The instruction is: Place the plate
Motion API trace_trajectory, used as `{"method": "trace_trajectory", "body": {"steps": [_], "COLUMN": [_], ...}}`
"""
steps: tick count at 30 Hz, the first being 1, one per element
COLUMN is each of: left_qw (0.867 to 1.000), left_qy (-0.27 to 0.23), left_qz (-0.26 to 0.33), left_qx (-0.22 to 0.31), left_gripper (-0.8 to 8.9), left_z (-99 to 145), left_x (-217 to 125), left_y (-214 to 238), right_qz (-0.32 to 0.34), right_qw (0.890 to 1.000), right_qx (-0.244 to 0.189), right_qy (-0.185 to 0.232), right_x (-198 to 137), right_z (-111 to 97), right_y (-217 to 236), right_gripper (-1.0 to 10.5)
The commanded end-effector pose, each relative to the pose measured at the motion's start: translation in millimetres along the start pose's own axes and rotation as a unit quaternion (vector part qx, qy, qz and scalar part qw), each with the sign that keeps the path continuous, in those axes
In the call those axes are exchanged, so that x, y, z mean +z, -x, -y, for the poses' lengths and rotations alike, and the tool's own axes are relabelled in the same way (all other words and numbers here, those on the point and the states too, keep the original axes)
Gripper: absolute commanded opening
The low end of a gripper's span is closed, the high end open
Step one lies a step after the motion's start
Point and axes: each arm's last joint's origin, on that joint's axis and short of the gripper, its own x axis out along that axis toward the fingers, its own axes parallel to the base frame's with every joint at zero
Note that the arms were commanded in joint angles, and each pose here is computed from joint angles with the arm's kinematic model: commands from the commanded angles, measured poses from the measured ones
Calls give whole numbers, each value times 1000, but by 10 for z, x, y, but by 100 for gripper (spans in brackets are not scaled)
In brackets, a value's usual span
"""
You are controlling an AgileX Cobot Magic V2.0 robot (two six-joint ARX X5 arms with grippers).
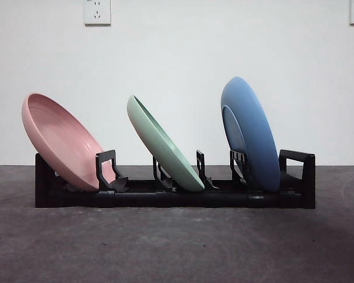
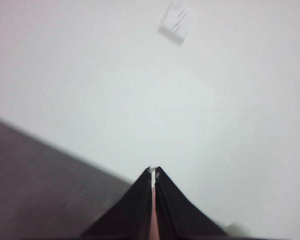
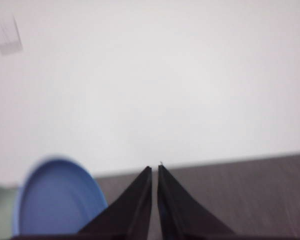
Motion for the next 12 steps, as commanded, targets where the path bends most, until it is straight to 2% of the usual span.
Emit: {"method": "trace_trajectory", "body": {"steps": [1,6,12], "left_qw": [999,997,994], "left_qy": [26,69,75], "left_qz": [15,16,-74], "left_qx": [-18,-20,-13], "left_gripper": [8,10,11], "left_z": [16,100,312], "left_x": [16,156,459], "left_y": [2,-6,-29], "right_qz": [25,26,-25], "right_qw": [999,997,997], "right_qx": [10,16,7], "right_qy": [-32,-64,-72], "right_x": [52,213,571], "right_z": [-17,-61,-155], "right_y": [2,-4,-24], "right_gripper": [17,16,15]}}
